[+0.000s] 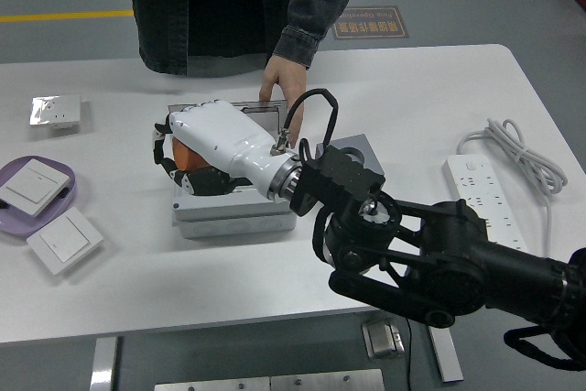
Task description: Pick up the cylinder from the cube,place it in the box,flap close box
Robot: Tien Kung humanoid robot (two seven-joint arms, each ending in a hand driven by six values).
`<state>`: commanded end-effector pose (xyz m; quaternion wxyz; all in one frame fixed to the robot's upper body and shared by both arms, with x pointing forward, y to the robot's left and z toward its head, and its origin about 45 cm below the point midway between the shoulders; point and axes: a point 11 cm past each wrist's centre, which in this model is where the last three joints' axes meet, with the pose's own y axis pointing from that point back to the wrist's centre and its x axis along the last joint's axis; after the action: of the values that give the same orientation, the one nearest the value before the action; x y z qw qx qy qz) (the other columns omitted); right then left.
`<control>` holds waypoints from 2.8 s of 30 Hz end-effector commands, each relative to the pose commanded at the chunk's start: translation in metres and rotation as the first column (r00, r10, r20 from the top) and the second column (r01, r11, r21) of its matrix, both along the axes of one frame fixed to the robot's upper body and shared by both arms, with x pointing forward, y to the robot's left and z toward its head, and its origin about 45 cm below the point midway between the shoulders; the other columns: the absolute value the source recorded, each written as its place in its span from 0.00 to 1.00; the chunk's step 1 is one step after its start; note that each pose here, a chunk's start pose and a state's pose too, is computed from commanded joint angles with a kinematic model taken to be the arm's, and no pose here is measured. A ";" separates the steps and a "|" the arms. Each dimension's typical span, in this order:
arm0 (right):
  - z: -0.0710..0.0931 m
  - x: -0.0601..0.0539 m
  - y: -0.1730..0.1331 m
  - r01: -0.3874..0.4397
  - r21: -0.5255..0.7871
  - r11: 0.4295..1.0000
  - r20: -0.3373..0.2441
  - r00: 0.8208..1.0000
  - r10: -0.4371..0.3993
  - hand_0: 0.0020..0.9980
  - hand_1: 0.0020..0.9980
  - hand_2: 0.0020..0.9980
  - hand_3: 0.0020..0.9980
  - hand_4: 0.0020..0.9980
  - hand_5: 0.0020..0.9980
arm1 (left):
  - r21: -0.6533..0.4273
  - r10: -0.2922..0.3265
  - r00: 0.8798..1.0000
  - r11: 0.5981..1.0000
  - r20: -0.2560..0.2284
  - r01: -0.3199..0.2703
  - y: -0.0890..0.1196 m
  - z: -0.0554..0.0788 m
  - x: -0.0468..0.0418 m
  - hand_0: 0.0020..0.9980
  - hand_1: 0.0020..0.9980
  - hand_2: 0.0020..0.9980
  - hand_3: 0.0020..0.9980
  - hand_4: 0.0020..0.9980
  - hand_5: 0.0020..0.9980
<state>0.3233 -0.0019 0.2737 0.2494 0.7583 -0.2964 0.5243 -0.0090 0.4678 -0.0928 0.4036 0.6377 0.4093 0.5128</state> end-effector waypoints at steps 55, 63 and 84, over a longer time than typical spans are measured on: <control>-0.096 0.047 -0.039 0.193 -0.082 0.978 -0.041 0.980 -0.197 0.85 0.75 0.73 0.75 0.72 0.28 | 0.003 0.015 1.000 1.000 0.008 -0.015 0.001 0.000 -0.0022 0.62 0.59 0.54 0.62 0.69 0.22; -0.095 0.046 -0.038 0.191 -0.066 0.979 -0.050 0.980 -0.195 0.85 0.75 0.73 0.78 0.80 0.35 | 0.002 0.013 1.000 1.000 0.008 -0.013 0.001 0.000 -0.0026 0.62 0.59 0.54 0.62 0.69 0.23; -0.003 0.054 -0.058 0.228 0.376 0.898 -0.279 0.952 -0.125 0.82 0.73 0.72 0.78 0.88 0.43 | 0.000 0.013 1.000 1.000 0.013 -0.013 0.000 0.000 0.0000 0.62 0.59 0.54 0.62 0.70 0.23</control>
<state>0.3771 -0.0595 0.2708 0.1691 0.8226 -0.4327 0.3279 -0.0090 0.4680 -0.0928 0.4028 0.6319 0.4106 0.5195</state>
